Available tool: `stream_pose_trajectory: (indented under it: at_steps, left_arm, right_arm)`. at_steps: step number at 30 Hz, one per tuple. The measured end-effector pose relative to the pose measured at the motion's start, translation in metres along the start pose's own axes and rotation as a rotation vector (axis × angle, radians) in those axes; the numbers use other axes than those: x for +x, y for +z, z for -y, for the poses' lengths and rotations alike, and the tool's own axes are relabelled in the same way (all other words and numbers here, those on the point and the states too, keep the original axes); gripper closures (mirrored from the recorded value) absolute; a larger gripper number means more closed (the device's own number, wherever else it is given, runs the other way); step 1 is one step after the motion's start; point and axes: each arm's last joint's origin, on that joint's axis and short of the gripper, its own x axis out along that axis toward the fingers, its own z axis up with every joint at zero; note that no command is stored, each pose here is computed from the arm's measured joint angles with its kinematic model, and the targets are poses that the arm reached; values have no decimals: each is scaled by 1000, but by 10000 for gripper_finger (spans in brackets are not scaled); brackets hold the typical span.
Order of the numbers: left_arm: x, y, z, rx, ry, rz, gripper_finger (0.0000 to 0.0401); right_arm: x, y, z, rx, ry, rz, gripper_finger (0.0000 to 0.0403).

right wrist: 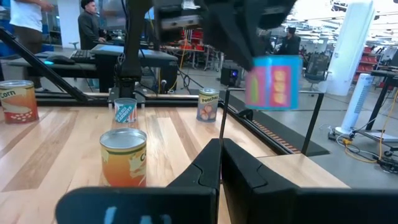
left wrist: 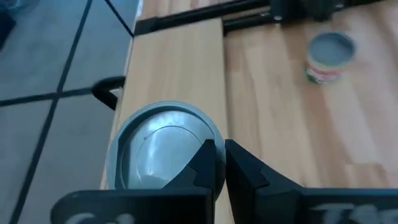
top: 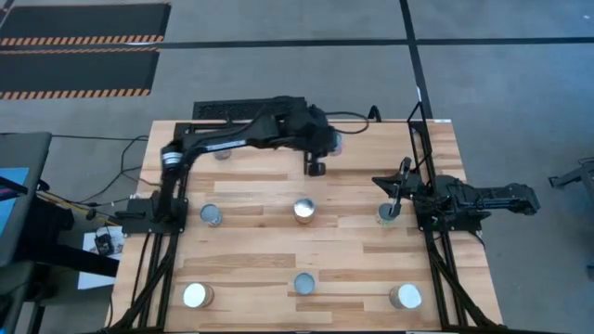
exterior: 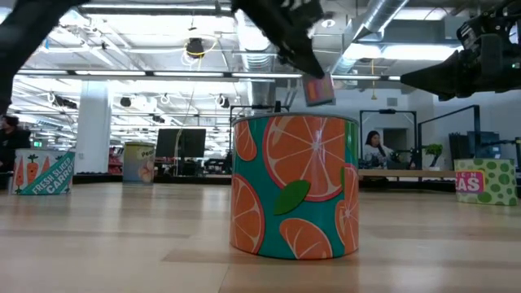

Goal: Pick and place cans onto a shelf
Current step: Put the small canned corn on the shelf

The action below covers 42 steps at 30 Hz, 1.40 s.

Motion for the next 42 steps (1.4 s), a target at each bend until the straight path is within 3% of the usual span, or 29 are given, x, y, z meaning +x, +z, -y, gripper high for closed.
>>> stream_pose_trajectory:
  at_steps: [6, 15, 31, 42]
  left_arm:
    - [37, 0, -13, 0, 92, -109, 398]
    - [78, -20, -30, -65, 123, -178, 398]
    - [102, -37, -40, -117, 119, -190, 398]
    - [100, -37, -42, -139, 110, -185, 398]
  right_arm:
    - [0, 0, 0, 0, 0, 0, 364]
    - [0, 0, 0, 0, 0, 0, 364]
    - [0, 0, 0, 0, 1, 0, 364]
    - [0, 0, 0, 0, 0, 1, 364]
